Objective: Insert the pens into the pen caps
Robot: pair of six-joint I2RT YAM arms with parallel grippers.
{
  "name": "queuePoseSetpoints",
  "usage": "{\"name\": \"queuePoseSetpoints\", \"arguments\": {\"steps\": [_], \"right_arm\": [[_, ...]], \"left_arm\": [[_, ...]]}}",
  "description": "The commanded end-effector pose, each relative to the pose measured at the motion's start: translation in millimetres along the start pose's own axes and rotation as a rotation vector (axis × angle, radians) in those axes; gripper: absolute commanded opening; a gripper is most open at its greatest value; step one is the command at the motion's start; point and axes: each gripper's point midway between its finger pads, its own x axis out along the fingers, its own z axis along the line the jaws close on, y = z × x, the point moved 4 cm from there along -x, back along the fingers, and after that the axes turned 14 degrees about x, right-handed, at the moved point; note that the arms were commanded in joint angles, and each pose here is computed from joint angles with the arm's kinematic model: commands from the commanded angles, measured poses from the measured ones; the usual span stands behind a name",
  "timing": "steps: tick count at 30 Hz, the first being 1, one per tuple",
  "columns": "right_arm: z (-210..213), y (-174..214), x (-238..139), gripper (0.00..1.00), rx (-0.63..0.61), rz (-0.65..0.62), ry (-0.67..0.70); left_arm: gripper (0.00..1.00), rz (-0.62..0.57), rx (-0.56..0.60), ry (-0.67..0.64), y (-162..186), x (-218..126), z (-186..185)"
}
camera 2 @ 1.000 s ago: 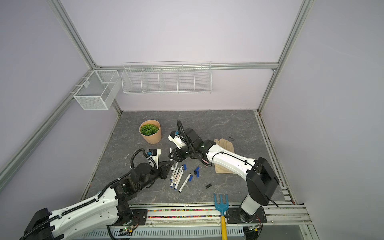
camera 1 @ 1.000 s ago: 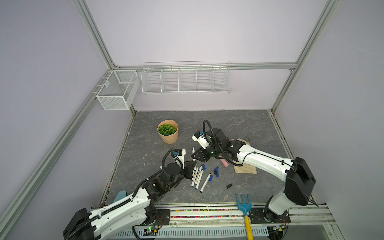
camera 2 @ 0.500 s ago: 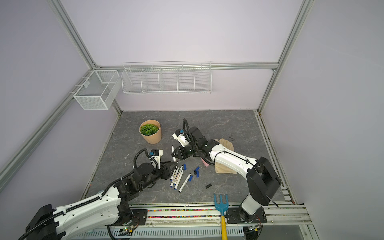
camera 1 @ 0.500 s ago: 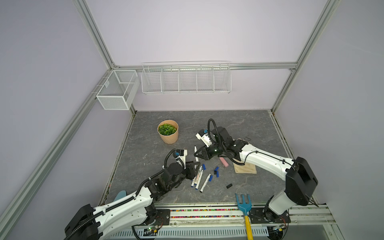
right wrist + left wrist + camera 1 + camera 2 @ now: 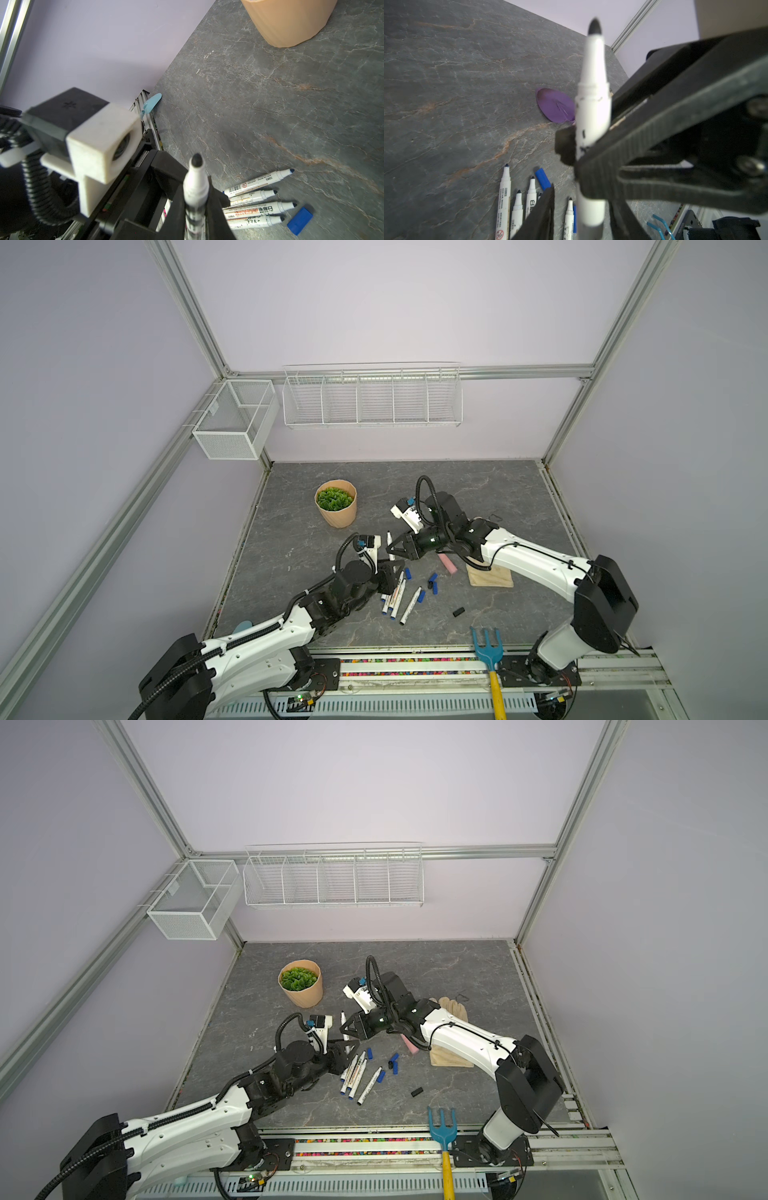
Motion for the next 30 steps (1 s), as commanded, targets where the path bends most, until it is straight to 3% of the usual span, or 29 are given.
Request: {"name": "queuePoseSetpoints", "arguments": {"steps": [1, 6, 8, 12, 13, 16, 17, 21, 26, 30], "right_arm": [[5, 0, -7, 0.1, -0.002, -0.011, -0.029], [3, -3, -11, 0.1, 0.015, -0.029, -0.037], [0, -4, -15, 0.1, 0.026, -0.045, -0.036], [-9, -5, -20, 0.13, 0.053, -0.067, -0.008], [-13, -4, -22, 0.19, 0.059, -0.071, 0.012], [-26, 3, -33, 0.54, 0.053, -0.091, 0.133], [-33, 7, -39, 0.59, 0.049, -0.103, 0.193], [-58, 26, -66, 0.62, 0.024, -0.123, 0.43], [-90, 75, -69, 0.62, -0.011, 0.062, 0.648], [-103, 98, -62, 0.6, -0.04, 0.155, 0.737]], "left_arm": [[0.36, -0.064, 0.033, 0.033, -24, 1, -12], [0.06, -0.057, 0.021, 0.037, -23, 2, -13], [0.0, -0.056, 0.005, 0.035, -20, 0, -11], [0.0, -0.054, -0.02, 0.011, -16, -6, -5], [0.0, -0.048, -0.024, -0.005, -15, -8, -3], [0.0, 0.004, -0.027, -0.064, -5, -12, 7], [0.0, 0.028, -0.028, -0.08, 0, -13, 10], [0.0, 0.091, -0.045, -0.111, 19, -15, 19], [0.0, 0.143, -0.044, -0.123, 34, -12, 23], [0.0, 0.178, -0.024, -0.114, 40, -7, 22]]}}
